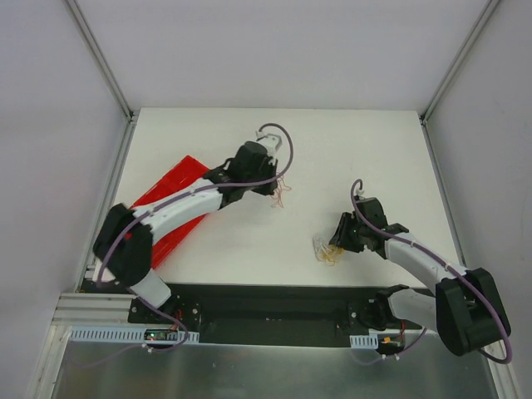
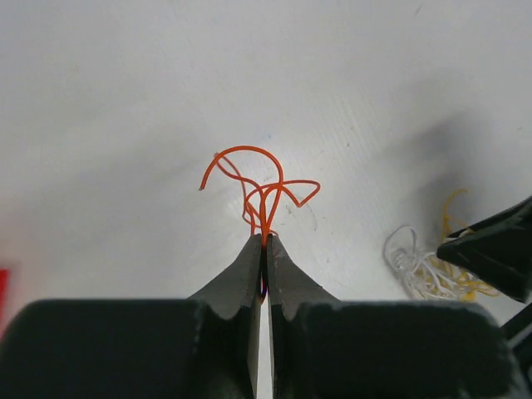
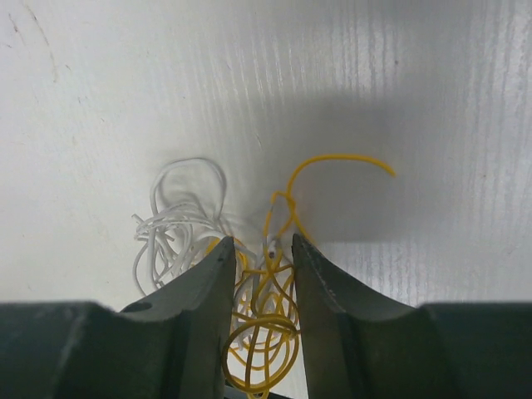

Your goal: Untangle the cables

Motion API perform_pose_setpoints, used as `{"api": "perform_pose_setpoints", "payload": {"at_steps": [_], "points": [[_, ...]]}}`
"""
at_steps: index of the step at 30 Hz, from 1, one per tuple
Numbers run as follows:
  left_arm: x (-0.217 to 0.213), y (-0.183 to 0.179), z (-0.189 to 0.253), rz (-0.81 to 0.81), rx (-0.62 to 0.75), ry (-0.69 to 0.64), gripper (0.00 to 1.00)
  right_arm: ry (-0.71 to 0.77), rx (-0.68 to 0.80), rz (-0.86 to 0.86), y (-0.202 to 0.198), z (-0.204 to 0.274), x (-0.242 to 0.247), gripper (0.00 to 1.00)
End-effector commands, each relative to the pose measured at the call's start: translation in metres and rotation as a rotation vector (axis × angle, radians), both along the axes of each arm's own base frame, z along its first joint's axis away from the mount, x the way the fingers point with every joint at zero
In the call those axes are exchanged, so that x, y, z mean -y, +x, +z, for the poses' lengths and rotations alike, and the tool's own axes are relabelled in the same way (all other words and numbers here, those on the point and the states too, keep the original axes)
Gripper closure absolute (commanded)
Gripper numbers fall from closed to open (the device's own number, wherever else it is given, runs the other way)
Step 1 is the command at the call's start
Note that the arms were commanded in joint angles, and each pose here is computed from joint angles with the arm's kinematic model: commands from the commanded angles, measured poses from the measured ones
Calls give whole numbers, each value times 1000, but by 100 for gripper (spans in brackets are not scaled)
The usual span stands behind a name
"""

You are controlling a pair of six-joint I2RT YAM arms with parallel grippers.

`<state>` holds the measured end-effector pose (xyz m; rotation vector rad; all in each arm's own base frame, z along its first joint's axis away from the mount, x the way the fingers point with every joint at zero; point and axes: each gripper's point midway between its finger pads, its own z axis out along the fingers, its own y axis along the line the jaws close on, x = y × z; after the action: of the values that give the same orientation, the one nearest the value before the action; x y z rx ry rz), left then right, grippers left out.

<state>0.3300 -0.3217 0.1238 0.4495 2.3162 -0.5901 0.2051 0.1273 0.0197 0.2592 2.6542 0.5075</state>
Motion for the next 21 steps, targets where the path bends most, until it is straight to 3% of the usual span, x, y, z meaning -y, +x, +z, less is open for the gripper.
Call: {"api": "perform_pose_setpoints", "payload": {"at_steps": [1,4,10,21], "points": [[-67,12,80,134,247,-7,100,-44,-9,-15,1,-11,7,64],[-118,15,108,267,296,-26,100,-37,-19,-1,2,-11,3,64],[-218,41,120,555,299,37,100,-26,-11,-4,3,-9,2,64],[-308,71,38,918,-15,154,100,-8,-14,-7,-3,-8,1,62]]}}
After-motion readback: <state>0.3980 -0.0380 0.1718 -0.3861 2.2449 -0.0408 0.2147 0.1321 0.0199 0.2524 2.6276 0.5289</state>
